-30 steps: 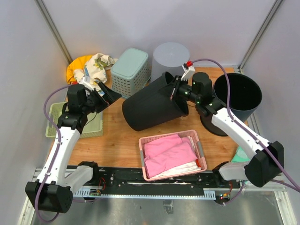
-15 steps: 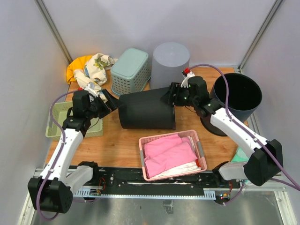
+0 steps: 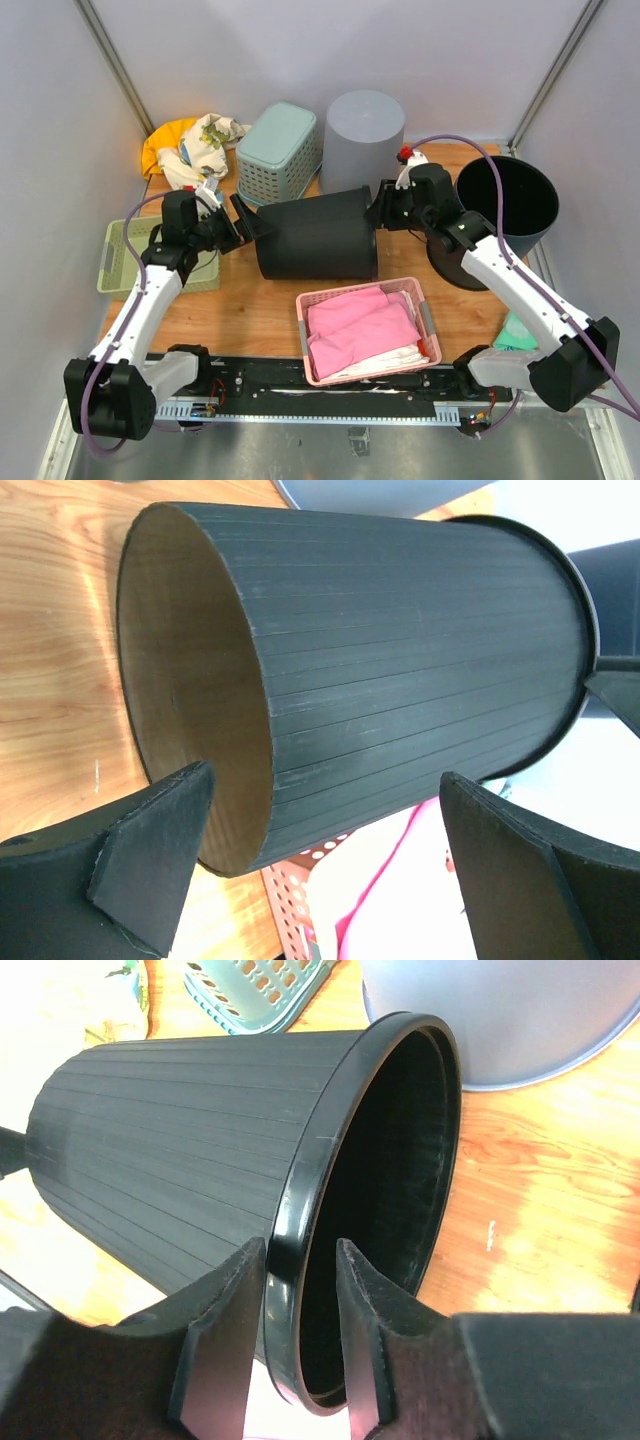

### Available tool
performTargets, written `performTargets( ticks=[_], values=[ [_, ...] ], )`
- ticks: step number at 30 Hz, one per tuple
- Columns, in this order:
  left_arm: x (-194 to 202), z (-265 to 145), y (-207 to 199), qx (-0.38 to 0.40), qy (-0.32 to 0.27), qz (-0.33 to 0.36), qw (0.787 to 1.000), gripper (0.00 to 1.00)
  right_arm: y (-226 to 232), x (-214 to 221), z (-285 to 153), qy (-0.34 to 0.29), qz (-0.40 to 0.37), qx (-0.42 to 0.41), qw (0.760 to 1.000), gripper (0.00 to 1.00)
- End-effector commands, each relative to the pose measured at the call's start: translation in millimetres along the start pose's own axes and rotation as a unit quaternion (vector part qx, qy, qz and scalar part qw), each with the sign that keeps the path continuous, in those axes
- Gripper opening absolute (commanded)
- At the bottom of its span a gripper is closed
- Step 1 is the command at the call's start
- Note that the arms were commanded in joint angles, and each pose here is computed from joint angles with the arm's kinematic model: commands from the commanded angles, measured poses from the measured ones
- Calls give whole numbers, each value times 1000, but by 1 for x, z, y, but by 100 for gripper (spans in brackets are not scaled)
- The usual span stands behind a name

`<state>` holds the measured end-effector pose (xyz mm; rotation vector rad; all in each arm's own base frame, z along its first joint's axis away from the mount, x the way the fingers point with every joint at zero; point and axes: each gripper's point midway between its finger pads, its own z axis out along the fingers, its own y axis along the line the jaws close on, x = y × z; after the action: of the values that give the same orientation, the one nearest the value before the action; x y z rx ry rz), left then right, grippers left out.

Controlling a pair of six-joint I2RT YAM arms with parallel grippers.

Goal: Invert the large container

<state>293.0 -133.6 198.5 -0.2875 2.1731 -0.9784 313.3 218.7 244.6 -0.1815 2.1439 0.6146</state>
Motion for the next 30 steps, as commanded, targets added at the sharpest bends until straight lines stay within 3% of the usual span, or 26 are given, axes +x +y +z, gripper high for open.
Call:
performTargets(
  ticks=[1, 5, 8, 17, 30],
  values=[
    [6, 0, -16, 57, 25, 14, 998, 99, -5, 6, -2, 5, -2, 14, 1000, 30],
    [6, -1, -27, 84, 32, 11, 996, 99, -4, 10, 2, 12, 7, 10, 1000, 16],
    [5, -5, -45, 128, 38, 7, 991, 99, -3, 11, 3, 12, 13, 6, 1000, 11],
    [4, -10, -96, 189, 48, 16, 981, 98, 4, 15, 14, 18, 46, -16, 999, 10],
    [-30, -48, -170, 266, 1, 46, 963, 98, 22, 21, 31, 26, 104, -62, 992, 11]
  ],
)
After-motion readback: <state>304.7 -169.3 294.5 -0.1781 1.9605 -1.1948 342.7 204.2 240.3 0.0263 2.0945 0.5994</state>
